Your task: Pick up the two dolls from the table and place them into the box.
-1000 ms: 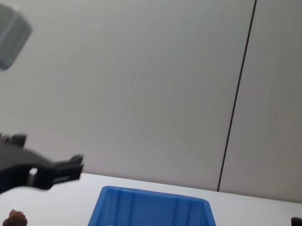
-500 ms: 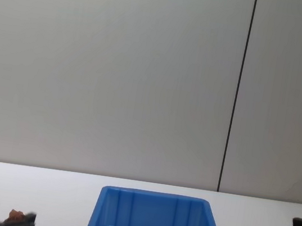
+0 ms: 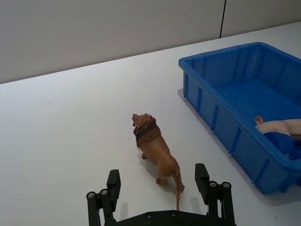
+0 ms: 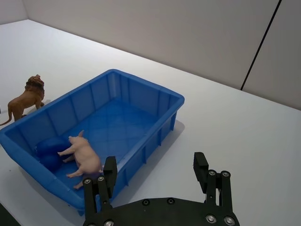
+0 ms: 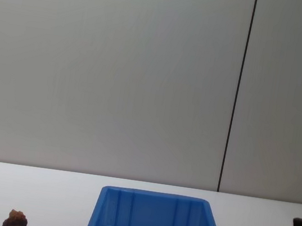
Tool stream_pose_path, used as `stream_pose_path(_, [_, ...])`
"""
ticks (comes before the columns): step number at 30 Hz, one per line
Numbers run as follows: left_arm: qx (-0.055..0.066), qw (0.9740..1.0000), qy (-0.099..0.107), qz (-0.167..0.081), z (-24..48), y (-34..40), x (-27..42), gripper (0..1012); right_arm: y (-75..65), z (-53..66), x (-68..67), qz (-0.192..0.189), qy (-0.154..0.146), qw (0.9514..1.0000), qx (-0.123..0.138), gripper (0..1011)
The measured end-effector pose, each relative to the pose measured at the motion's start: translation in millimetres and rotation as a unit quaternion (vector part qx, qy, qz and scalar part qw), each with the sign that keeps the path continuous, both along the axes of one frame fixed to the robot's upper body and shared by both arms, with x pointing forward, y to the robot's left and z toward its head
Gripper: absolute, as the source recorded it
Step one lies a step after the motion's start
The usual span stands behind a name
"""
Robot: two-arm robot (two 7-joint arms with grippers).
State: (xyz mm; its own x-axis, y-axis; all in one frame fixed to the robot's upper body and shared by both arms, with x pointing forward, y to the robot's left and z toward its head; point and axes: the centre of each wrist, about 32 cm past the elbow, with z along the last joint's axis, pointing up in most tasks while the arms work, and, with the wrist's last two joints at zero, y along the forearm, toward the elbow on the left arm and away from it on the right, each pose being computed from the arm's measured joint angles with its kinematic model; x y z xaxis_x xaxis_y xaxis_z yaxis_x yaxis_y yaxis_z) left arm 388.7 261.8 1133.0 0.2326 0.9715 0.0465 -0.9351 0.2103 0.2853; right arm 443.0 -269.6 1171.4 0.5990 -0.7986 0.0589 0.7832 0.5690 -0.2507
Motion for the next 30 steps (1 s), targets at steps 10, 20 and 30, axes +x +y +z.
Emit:
stream_pose_path(10, [-0.007,0.9999,0.008,-0.002,-12.0,7.5,8.5,1001,-0.1,-0.1,-0.1,0.0,0.0,1.0,0.0,1001])
stream_pose_path(20, [-0.007,0.9999,0.009,-0.002,-20.8,10.3,22.9,1001,-0.1,-0.1,-0.1,0.0,0.0,1.0,0.0,1001])
stream_pose_path(30, [-0.008,0.9999,0.005,-0.012,-25.8,7.8,40.1,1001,-0.1,-0.1,-0.1,0.0,0.0,1.0,0.0,1001])
